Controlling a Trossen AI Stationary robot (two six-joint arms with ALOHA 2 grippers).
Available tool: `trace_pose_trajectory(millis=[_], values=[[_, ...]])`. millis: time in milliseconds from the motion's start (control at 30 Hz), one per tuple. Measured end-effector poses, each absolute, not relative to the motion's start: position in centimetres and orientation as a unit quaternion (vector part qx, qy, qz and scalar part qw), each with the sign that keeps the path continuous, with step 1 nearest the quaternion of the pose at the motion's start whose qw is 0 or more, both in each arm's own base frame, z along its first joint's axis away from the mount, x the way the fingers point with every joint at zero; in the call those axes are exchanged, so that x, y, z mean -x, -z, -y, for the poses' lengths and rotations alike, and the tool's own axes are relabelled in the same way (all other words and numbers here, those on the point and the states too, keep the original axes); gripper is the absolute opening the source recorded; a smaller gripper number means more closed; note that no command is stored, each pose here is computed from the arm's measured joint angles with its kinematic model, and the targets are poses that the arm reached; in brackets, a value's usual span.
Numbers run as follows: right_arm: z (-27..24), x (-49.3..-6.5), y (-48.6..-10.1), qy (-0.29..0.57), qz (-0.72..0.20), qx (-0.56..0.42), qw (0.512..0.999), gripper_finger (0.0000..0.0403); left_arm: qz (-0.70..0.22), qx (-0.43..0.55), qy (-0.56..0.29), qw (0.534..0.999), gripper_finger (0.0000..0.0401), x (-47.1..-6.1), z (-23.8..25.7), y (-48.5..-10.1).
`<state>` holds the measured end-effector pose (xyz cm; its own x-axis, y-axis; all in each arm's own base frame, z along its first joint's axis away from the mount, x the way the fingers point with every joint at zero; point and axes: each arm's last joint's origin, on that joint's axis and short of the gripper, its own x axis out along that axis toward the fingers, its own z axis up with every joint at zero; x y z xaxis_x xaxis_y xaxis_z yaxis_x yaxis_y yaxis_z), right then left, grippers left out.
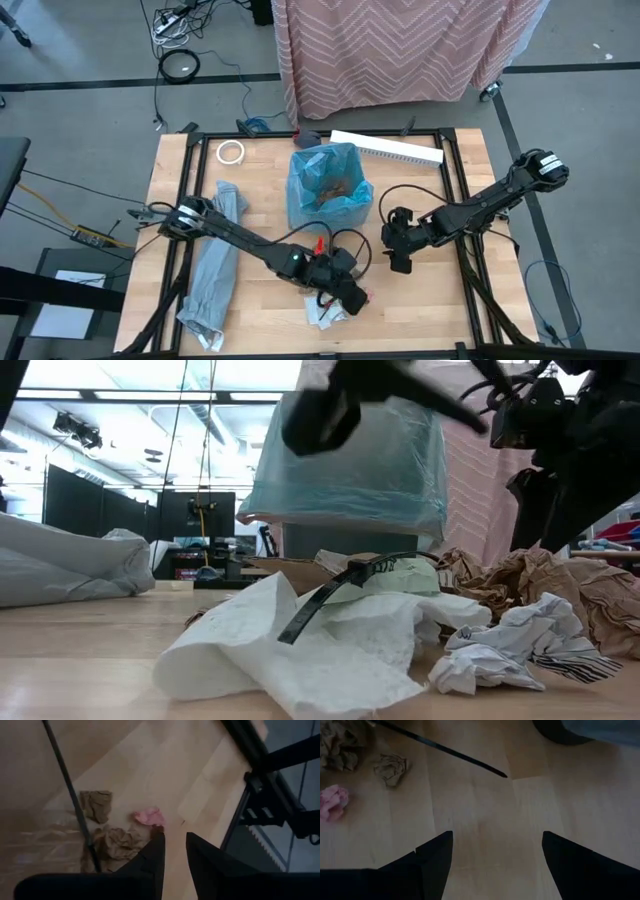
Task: Place trash/remove bag and relplace
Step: Put the black zip tie into the trash bin
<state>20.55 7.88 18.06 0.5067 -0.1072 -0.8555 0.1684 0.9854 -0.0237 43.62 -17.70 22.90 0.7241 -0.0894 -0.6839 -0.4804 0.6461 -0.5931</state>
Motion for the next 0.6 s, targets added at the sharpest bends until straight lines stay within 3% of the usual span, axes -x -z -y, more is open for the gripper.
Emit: trace_pose_trajectory(millis=[267,600], values=[[-7.9,-20.6,-18.1,0.084,-0.487,-0.029,0.869,0.029,-0.424,0.387,-0.161,0.803,0.009,-42.7,17.5,-20.9],[-7.9,-20.6,-18.1,0.086,-0.485,-0.028,0.87,0.0291,-0.433,0.373,-0.182,0.8,0.009,-42.5,17.3,-20.5]])
